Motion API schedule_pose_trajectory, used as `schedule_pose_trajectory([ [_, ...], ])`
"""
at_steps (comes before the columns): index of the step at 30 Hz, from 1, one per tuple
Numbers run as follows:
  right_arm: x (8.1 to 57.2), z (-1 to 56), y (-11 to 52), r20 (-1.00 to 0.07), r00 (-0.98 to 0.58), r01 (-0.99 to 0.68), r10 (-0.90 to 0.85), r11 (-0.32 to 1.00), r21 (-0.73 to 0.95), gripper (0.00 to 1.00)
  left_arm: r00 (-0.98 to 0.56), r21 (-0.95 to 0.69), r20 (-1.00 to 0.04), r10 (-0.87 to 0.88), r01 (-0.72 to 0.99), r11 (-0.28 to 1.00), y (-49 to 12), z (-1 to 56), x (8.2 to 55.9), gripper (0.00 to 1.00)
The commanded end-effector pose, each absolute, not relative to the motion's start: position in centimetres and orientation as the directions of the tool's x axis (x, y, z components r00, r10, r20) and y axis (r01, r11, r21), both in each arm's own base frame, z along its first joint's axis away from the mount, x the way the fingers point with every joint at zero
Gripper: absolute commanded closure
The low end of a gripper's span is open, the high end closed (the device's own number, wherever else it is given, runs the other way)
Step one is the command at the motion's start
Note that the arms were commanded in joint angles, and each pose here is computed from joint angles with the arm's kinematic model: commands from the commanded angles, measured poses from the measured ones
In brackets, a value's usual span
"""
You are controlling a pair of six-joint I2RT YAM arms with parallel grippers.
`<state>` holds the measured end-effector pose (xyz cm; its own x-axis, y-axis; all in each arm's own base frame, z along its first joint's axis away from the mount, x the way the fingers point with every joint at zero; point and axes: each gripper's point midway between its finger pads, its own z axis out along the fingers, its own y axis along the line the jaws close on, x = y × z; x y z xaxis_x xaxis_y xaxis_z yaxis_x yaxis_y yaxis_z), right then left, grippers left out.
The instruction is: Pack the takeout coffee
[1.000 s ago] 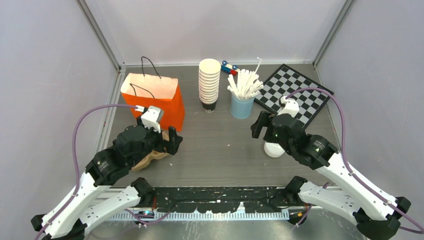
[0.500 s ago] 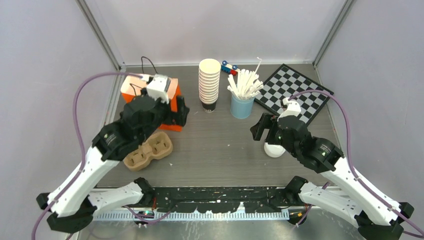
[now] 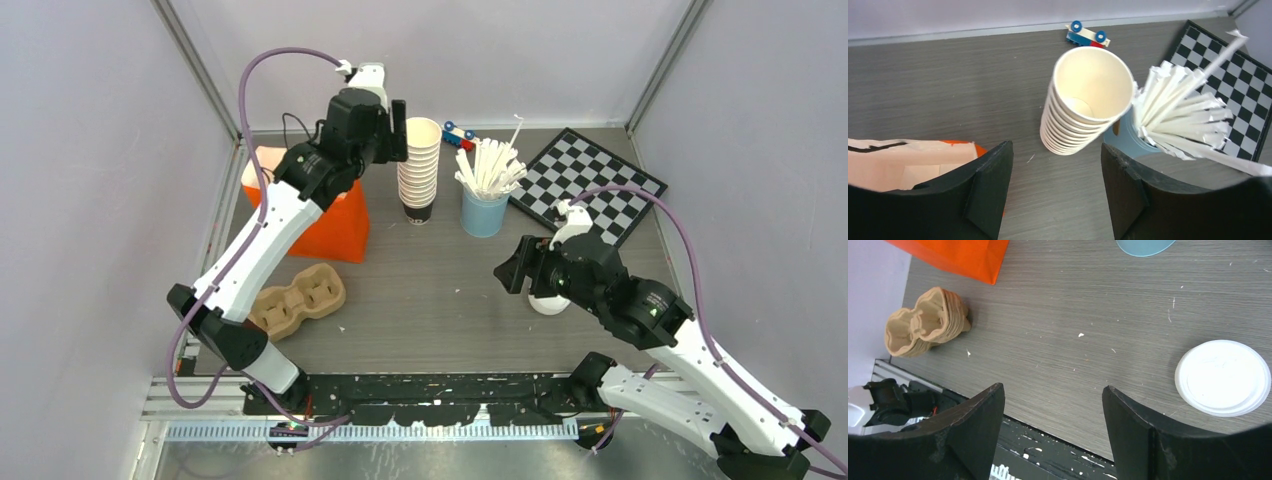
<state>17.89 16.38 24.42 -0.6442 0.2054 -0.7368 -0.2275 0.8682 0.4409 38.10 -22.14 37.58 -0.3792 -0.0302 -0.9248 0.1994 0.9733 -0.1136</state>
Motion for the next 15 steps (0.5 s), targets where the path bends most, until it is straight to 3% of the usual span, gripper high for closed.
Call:
schedule_pose_trajectory([
  [1, 17.3, 26.5, 17.0, -0.751, -0.624, -0.293, 0.216, 0.826, 0.481, 0.25, -0.343, -0.261, -0.922, -0.183, 0.199, 0.945, -21.6, 40.7, 39.3, 0.34],
  [10, 17.5, 26.4, 16.3, -0.757, -0.596, -0.263, 0.267, 0.826, 0.498, 0.29, -0.309, -0.255, -0.934, -0.176, 0.236, 0.938, -21.4, 41.7, 39.9, 0.33],
  [15, 17.6, 26.3, 16.2, -0.752, -0.595, -0.245, 0.284, 0.827, 0.506, 0.31, -0.323, -0.258, -0.930, -0.175, 0.237, 0.937, -21.9, 41.4, 41.4, 0.38],
])
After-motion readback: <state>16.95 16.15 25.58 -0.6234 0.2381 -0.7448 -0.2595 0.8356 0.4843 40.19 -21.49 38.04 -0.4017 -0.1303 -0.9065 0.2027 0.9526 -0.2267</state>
